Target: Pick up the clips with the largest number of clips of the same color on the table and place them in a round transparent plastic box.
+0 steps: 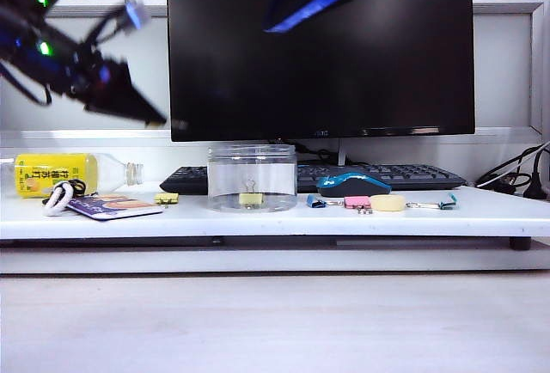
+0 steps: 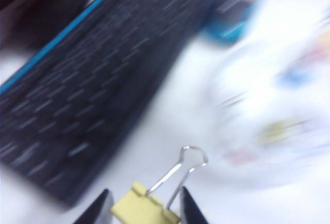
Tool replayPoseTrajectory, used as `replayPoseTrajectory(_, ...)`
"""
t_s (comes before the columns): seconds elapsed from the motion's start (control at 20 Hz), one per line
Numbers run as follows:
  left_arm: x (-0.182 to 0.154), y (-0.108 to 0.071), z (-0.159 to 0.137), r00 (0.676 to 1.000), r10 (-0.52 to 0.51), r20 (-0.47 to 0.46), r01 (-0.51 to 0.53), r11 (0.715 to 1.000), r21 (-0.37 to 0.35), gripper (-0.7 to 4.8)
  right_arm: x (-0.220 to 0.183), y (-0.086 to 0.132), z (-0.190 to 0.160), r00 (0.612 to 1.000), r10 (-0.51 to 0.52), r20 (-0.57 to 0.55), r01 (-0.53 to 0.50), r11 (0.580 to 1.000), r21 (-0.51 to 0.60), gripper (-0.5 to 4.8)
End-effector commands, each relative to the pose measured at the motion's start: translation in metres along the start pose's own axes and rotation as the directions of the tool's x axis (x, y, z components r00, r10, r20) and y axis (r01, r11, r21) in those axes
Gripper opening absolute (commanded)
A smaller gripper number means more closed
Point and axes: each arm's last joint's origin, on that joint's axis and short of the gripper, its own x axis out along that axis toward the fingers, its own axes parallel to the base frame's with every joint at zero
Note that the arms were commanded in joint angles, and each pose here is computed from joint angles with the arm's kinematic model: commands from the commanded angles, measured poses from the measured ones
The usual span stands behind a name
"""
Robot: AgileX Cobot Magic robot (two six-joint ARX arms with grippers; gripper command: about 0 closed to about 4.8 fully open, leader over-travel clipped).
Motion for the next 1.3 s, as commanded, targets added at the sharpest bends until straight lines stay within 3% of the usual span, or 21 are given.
replayPoseTrajectory(0.05, 0.000, -0.018, 0.010, 0.993, -0.115, 0.014, 0.115, 0.993, -0.035, 1.74, -0.008, -0.012, -0.005, 0.999, -0.039, 0.005, 0.039, 0.999, 0.020, 1.26)
replayPoseTrajectory(0.2, 0.010, -0.039, 0.023, 0.983, -0.185, 0.009, 0.186, 0.982, -0.028, 1.74, -0.011, -0.018, -0.010, 0.999, -0.050, -0.008, 0.050, 0.998, 0.040, 1.26)
replayPoseTrajectory(0.35, 0.030, -0.061, 0.036, 0.975, -0.222, -0.003, 0.222, 0.974, 0.039, 1.74, -0.011, -0.017, -0.010, 1.000, -0.027, 0.000, 0.027, 0.999, 0.043, 1.26)
replayPoseTrajectory(0.5, 0.045, -0.072, 0.046, 0.995, -0.030, -0.094, 0.043, 0.989, 0.144, 1.74, -0.011, -0.016, -0.009, 1.000, 0.007, 0.020, -0.008, 0.999, 0.047, 1.26)
replayPoseTrajectory(1.3, 0.057, -0.070, 0.043, 0.996, 0.005, -0.092, 0.003, 0.996, 0.091, 1.88, -0.011, -0.012, -0.012, 0.996, 0.089, 0.021, -0.090, 0.994, 0.069, 1.26)
